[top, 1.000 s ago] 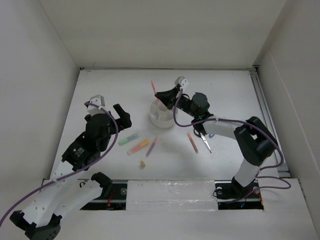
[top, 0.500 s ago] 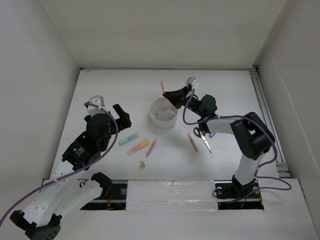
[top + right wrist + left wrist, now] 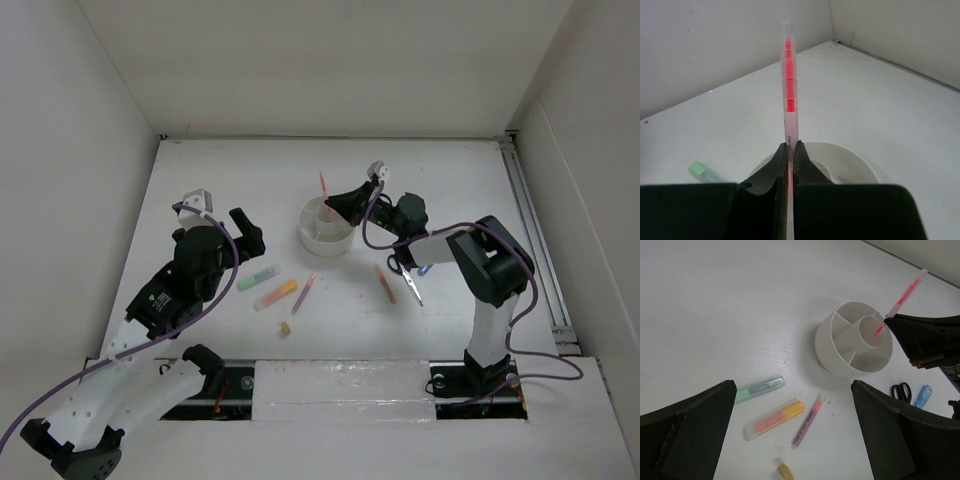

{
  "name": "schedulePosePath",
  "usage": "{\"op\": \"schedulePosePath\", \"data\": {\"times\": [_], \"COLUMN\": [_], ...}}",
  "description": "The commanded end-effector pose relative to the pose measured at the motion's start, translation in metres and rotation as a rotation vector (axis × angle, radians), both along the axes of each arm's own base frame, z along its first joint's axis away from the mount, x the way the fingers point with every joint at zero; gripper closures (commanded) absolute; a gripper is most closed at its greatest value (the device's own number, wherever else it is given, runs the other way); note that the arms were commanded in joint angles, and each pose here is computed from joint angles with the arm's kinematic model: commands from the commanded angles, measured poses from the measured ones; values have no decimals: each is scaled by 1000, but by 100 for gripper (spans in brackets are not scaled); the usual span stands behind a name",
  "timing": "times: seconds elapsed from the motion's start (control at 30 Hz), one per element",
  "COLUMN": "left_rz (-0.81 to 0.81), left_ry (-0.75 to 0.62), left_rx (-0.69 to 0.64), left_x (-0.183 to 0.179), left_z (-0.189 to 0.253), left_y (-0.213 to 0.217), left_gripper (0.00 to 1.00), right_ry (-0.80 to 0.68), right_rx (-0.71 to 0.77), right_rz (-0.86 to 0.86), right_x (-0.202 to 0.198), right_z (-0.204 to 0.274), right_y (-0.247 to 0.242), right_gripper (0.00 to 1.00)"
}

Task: Sort the stationery into containers
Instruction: Place the stationery into the container

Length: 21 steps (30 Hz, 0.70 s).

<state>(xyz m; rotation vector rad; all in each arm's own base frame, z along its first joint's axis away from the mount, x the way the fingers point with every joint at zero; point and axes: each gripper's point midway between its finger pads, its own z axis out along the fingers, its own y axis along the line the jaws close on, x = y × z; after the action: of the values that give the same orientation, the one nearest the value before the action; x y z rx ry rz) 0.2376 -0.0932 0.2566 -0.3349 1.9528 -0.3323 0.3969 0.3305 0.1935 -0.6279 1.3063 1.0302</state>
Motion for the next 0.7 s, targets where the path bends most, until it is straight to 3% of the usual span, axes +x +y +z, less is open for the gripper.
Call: {"op": "schedulePosePath", "data": {"times": [0.0,0.17,0.43,0.67], "left_rz": [-17,-25,-25,-37], "left_ry": [-57,-63,-63,-62], "left_rx": [-19,-27,-27,-21], "left_x": [3,4,4,2], "left_z": [21,22,22,20], "left_y": [-3,-5,-5,-5], "left_gripper": [1,1,1,1], "right_ry": [-131,-125,-125,-97], "right_rx": [75,77,77,75], "right_rz": [41,54,54,56], "right_x": [-3,-4,-4,-10], "right_z": [32,30,30,21], "right_y": [3,4,4,5], "right_gripper": [100,100,77,72]}}
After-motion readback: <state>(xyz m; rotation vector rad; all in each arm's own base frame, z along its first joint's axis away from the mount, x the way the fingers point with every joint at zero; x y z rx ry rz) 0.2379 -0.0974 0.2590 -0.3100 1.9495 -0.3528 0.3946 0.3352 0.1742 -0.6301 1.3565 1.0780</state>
